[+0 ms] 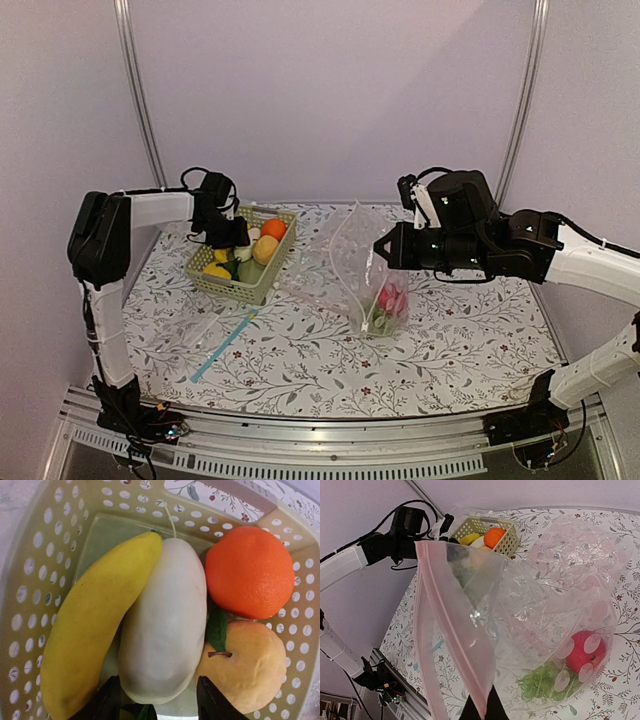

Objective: Place the food in the zip-top bag and seal the zipper
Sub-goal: Pick up the fake vegetable from the bin.

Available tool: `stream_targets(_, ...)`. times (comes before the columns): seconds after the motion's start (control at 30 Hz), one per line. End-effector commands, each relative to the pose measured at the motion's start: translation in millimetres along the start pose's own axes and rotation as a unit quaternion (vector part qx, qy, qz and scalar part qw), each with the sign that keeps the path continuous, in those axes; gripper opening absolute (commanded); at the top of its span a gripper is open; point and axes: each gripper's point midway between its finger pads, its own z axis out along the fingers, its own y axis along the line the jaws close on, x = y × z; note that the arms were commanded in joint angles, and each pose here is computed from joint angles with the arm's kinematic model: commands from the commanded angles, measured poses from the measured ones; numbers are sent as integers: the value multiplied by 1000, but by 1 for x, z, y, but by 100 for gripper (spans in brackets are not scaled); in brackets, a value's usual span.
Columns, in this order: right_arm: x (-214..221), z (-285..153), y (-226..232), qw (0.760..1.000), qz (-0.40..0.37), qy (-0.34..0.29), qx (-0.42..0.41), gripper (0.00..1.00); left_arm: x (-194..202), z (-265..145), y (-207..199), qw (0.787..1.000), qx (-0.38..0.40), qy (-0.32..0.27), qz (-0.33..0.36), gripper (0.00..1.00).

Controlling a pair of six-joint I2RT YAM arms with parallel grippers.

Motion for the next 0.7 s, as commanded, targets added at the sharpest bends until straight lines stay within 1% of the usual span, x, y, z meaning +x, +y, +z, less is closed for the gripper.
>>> stream_targets(0.0,-5,-3,-1,1000,2,-8,2,0,2,14,-10,1000,9,12,16,51)
stream_targets(0.13,-5,-3,-1,1000,3,-8,1,0,2,23,-11,999,-5,20,26,51)
stream_targets(0.37,-6,-5,-1,1000,3,-12,2,0,3,35,-12,999,-17,30,34,57)
stream_targets(0.43,-6,-5,-2,1000,2,-12,4,0,6,39,-15,998,-17,36,38,58)
stream_targets(0.53,-6,-4,-1,1000,1,-11,2,0,7,44,-12,998,-36,37,44,60)
stream_targets(0.6,-6,-4,0,1000,1,-11,0,0,8,46,-11,998,-37,39,43,58)
stream_targets(0.67,-7,-5,0,1000,1,-11,-1,0,8,46,-11,998,-41,38,42,53)
